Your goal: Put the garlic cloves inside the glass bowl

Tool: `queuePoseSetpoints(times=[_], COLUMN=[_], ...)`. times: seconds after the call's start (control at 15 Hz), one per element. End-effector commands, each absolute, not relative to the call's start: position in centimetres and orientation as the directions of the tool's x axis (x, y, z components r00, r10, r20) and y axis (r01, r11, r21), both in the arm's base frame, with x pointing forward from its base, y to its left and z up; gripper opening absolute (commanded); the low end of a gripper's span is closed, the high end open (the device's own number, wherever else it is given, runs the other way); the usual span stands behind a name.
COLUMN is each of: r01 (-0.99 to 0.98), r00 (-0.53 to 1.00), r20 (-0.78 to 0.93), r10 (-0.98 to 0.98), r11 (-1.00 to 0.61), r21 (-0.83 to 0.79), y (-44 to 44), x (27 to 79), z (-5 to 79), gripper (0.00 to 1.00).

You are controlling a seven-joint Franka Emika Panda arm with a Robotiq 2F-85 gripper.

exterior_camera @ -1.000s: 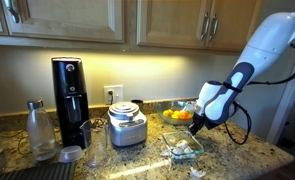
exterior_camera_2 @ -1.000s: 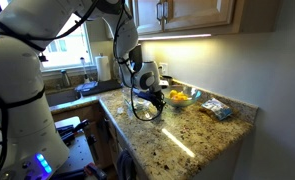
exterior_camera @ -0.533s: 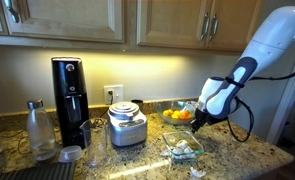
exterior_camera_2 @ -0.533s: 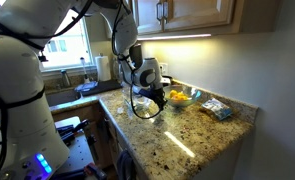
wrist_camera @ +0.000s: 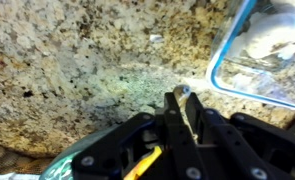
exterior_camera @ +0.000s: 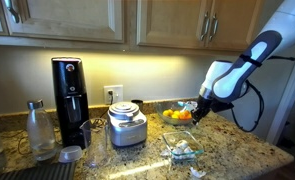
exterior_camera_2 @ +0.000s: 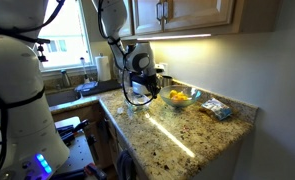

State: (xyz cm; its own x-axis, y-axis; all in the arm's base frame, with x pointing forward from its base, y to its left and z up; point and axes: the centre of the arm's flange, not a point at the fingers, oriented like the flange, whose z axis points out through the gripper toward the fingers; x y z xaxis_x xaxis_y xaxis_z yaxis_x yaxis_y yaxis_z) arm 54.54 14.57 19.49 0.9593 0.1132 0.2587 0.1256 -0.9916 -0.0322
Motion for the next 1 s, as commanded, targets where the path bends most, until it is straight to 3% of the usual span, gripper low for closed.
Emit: queuePoseSetpoints(times=[0.0,0.4,0.93], r01=[0.180,0.295,0.314], r00=[0.961,0.939,0.932], r20=[0.226,0.216,0.223], r10=[0.160,0.266,0.285], r11=[-0.981,-0.948,-0.944], r21=[-0.069,-0.117,-0.107], y=[16.9,23.2,24.6], x=[52.0,51.0,51.9], z=[22.3,19.9,15.6], gripper=[0.09,0.09,0.08])
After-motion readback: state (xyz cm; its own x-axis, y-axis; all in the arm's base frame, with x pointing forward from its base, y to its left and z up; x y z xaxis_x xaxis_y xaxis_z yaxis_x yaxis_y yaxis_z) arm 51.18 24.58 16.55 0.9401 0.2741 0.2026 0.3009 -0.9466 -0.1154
